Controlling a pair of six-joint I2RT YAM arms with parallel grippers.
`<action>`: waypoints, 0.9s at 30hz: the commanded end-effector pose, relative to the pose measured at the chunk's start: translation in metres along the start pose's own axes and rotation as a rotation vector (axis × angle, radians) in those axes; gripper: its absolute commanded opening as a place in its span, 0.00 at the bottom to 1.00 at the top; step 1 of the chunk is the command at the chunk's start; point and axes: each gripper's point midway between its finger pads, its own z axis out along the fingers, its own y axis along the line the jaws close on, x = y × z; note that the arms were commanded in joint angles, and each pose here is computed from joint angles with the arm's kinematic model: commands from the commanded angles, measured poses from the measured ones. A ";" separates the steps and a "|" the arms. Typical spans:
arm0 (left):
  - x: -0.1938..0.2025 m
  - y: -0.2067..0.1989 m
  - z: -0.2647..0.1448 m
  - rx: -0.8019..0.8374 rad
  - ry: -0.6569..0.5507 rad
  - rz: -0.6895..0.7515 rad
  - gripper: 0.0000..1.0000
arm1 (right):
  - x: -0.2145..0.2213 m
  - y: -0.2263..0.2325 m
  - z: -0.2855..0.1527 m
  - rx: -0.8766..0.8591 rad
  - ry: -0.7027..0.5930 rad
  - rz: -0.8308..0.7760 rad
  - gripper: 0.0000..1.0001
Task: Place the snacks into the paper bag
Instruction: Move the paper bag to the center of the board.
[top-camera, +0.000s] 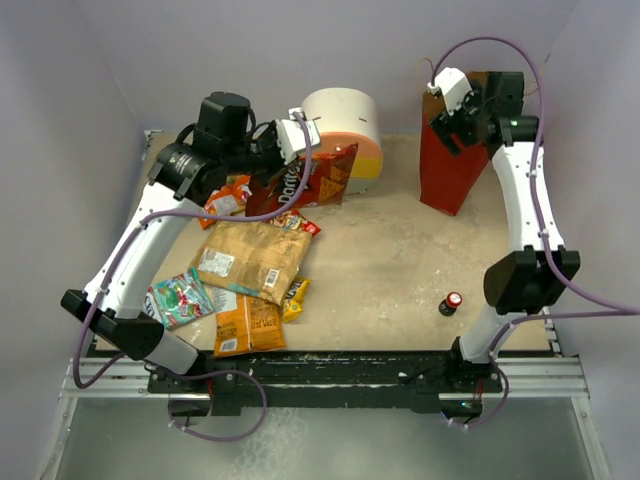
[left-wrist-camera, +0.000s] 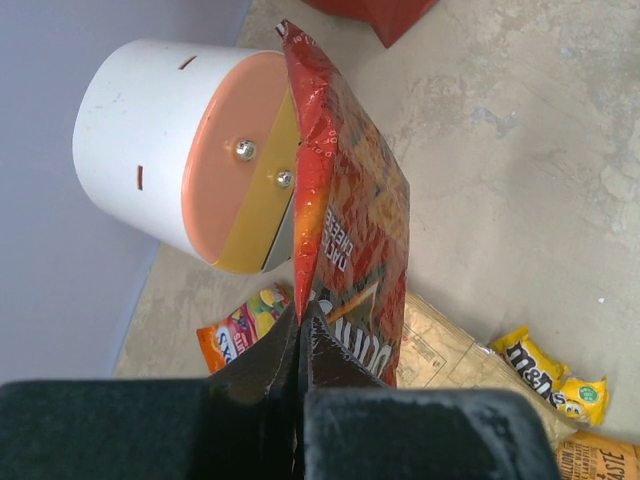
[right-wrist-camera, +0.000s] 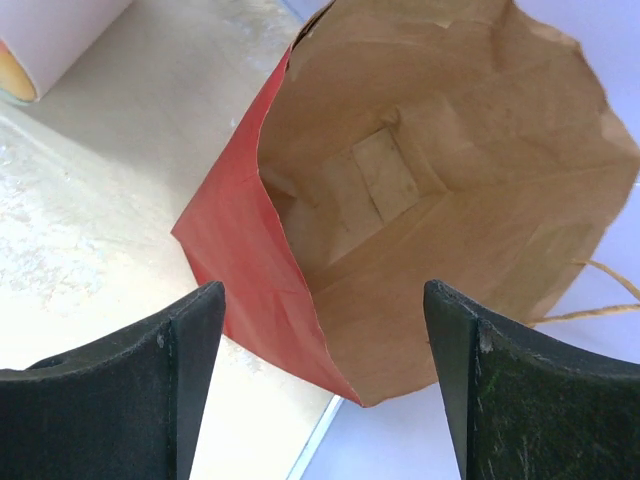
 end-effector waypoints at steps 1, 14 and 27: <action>-0.029 0.018 -0.020 -0.111 -0.095 0.015 0.00 | 0.008 0.017 -0.006 -0.161 0.015 -0.001 0.81; -0.029 0.026 -0.022 -0.159 -0.098 0.005 0.00 | 0.035 0.040 0.003 -0.289 0.088 -0.025 0.54; -0.050 0.059 -0.027 -0.304 -0.151 -0.071 0.00 | 0.019 0.074 -0.035 -0.351 0.049 -0.004 0.00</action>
